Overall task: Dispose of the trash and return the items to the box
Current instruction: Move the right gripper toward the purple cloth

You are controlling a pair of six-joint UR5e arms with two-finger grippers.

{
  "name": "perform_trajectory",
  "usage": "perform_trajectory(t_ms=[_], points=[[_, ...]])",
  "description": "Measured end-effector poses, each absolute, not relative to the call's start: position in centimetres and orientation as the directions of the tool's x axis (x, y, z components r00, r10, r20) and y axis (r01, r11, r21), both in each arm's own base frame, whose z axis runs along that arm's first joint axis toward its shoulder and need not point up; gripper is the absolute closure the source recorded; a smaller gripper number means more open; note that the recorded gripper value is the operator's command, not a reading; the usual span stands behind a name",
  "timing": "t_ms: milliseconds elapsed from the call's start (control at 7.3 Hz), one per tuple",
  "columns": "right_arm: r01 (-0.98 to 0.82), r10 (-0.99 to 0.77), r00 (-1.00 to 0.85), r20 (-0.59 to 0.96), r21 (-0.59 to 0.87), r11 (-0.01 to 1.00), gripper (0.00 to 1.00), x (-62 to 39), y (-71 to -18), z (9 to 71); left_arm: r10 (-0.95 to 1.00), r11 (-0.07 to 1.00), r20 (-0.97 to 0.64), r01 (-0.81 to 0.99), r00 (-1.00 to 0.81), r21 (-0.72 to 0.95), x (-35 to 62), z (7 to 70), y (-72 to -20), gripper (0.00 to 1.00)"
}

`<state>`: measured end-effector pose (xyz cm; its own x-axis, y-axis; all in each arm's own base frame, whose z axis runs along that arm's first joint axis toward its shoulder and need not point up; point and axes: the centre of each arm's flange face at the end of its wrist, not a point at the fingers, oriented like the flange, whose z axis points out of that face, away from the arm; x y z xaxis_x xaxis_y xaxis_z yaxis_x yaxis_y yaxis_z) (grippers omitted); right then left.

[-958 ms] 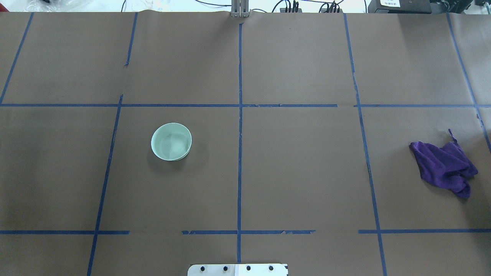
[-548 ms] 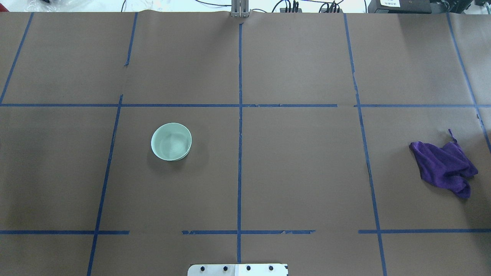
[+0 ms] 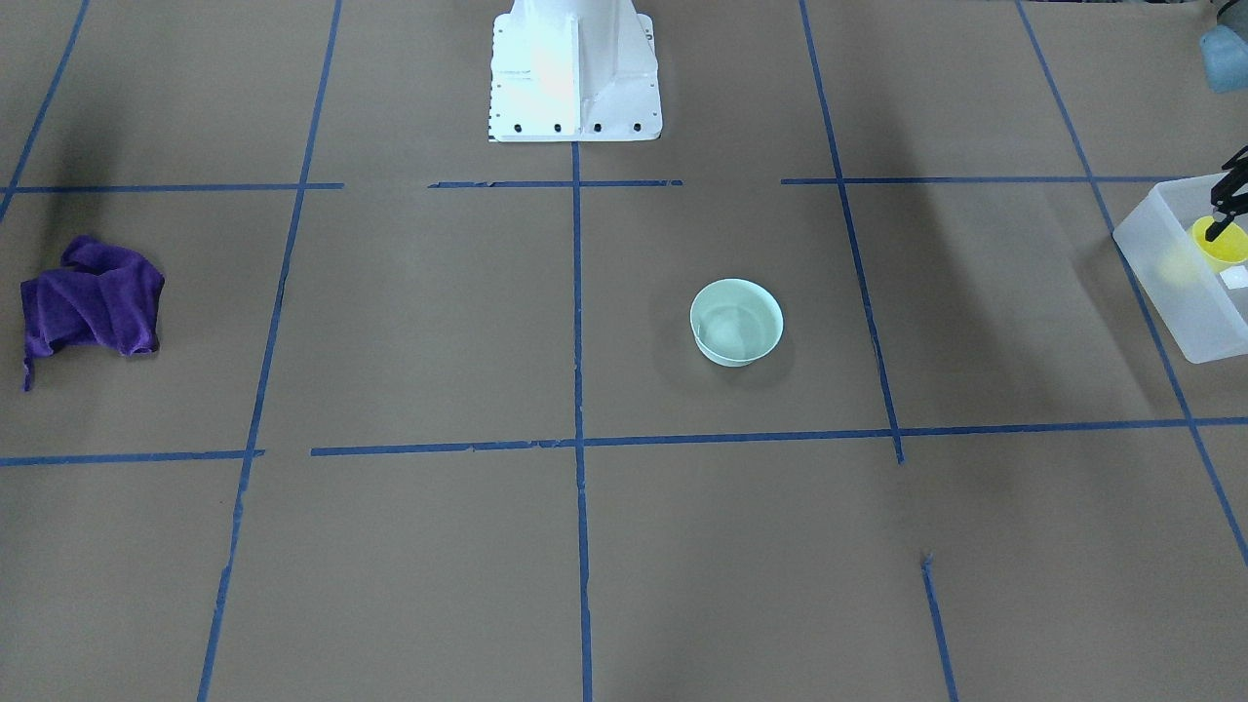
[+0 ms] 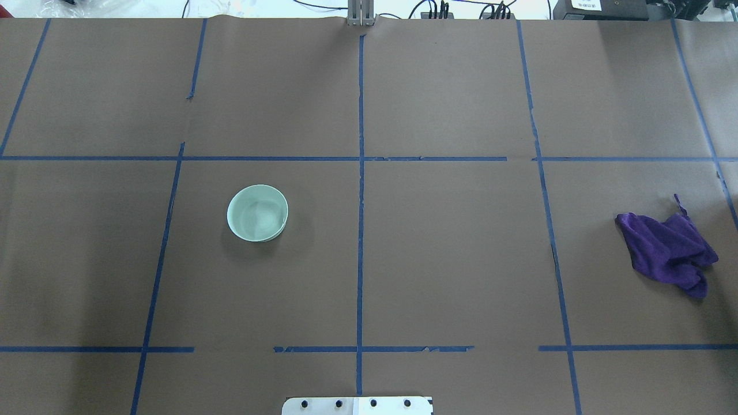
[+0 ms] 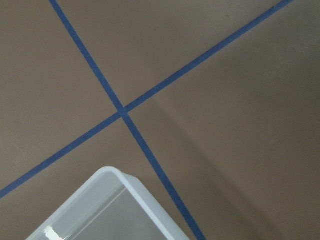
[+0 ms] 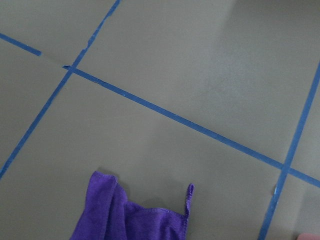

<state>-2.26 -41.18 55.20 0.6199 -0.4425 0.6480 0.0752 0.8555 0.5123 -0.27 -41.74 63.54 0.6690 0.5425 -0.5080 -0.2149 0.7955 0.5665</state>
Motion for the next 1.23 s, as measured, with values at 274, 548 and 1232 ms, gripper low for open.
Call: perform_trajectory(t_ms=[274, 548, 1232], points=[[0.059, -0.406, 0.653, 0.639, 0.492, 0.869, 0.06, -7.4, -39.6, 56.0, 0.545, 0.787, -0.500, -0.204, 0.673, 0.583, -0.8, 61.0, -42.1, 0.00], [0.049, -0.363, 0.696, 0.620, 0.463, 0.885, 0.08, -12.5, -36.5, 58.6, 0.552, 0.776, -0.491, -0.201, 0.673, 0.598, -0.8, 59.9, -42.4, 0.00], [0.110, -0.398, 0.722, 0.566, 0.473, 0.874, 1.00, -19.0, -35.8, 66.0, 0.563, 0.763, -0.481, -0.198, 0.672, 0.616, -0.7, 58.8, -43.4, 0.00]])
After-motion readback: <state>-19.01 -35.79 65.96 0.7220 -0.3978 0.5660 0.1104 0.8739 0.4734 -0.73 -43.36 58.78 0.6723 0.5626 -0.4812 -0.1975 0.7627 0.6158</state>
